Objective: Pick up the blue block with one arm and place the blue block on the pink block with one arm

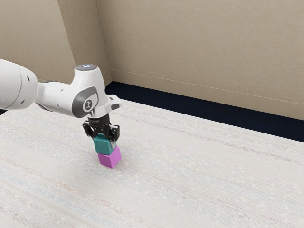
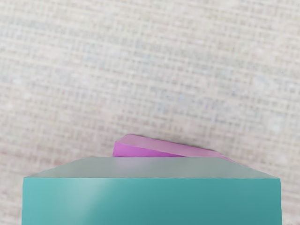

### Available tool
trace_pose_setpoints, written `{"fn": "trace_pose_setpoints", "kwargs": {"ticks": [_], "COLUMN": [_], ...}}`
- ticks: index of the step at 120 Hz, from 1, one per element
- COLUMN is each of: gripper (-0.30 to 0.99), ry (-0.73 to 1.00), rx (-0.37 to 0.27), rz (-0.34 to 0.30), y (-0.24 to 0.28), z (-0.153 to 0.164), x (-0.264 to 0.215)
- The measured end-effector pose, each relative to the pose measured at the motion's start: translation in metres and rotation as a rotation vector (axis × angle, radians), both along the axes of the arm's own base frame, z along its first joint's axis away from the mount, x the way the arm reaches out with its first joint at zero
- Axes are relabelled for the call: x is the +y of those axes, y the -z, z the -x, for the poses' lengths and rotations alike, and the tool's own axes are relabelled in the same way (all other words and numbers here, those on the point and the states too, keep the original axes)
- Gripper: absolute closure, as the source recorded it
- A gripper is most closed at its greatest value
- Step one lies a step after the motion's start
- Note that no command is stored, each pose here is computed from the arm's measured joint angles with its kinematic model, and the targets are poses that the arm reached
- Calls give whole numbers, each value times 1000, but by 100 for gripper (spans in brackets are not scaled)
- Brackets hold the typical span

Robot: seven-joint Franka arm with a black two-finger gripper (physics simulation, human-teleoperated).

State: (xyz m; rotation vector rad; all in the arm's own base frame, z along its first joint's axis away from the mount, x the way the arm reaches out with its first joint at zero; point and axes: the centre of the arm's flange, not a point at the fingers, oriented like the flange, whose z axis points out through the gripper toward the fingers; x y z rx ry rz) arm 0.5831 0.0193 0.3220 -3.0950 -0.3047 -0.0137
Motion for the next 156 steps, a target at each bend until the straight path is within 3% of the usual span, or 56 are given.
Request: {"fn": "trace_pose_setpoints", "kwargs": {"ticks": [26,58,72,91,121,141,156], "gripper": [29,9,5,3,1,0,0], "ry": [9,35,48,97,311,307,292], "rx": [1,0,-92,-144,-117,-119,-92], "rz": [1,-5,14,1,-68,-78,-79], "y": [1,-3,-84,-184,-288,-350,-361], "z": [0,-1,-5,32,93,105,110], "x": [-5,-8,-9,-7,-94,-98,-94]}}
